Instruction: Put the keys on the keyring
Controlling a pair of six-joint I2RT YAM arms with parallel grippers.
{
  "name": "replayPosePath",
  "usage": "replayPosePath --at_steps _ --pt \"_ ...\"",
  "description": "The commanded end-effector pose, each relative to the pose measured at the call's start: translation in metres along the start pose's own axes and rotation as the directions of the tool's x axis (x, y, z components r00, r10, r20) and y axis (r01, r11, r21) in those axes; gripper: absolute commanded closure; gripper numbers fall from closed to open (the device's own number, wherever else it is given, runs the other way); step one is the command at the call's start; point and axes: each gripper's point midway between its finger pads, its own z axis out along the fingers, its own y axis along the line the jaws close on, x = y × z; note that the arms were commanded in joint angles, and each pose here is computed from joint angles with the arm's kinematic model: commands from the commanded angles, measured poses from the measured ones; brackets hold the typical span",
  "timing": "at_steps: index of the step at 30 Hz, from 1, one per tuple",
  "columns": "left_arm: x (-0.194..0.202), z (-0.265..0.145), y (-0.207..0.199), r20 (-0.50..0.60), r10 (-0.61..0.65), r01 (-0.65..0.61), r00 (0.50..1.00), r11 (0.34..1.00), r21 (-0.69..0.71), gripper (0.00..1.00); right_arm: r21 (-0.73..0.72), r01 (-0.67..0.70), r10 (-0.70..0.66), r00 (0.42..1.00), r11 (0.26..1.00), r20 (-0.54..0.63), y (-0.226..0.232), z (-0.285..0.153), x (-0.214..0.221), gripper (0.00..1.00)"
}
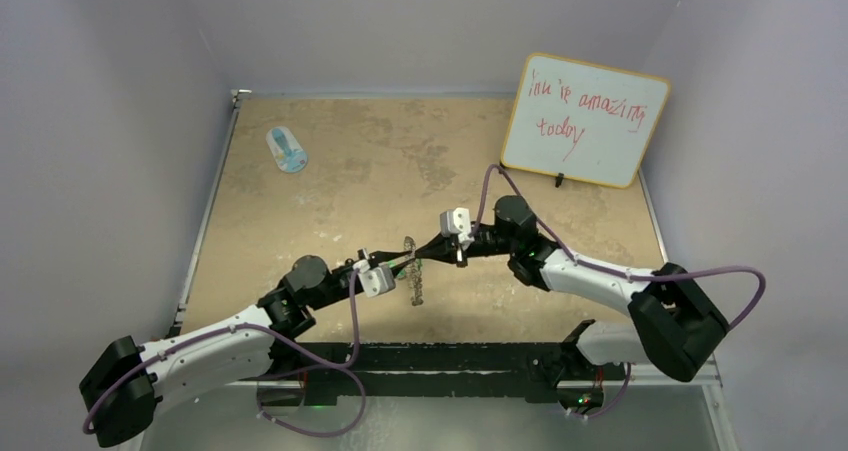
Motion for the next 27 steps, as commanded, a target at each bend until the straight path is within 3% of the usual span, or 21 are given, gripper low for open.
replayPosePath --at_steps 1,9,15,27 --pt "-0.028 0.005 0.011 0.048 0.025 -0.024 0.999 1.0 -0.012 0.84 0.107 0.024 -0.006 0.987 0.994 -0.163 -0.028 -0.01 -0.001 1.0" --pt "-0.008 0.009 0.017 -0.096 0.075 -0.075 0.993 0.997 0.001 0.84 0.178 -0.017 0.078 0.935 0.984 -0.345 -0.039 -0.025 -0.003 1.0" --pt "0.009 0.008 0.024 -0.2 0.115 -0.117 0.973 0.993 0.001 0.79 0.146 -0.002 0.068 0.892 0.989 -0.447 -0.031 -0.018 -0.002 1.0" --pt "0.019 0.017 0.02 -0.232 0.223 -0.207 0.947 0.974 0.091 0.74 0.043 -0.009 0.029 0.869 0.999 -0.494 -0.016 0.0 -0.006 1.0"
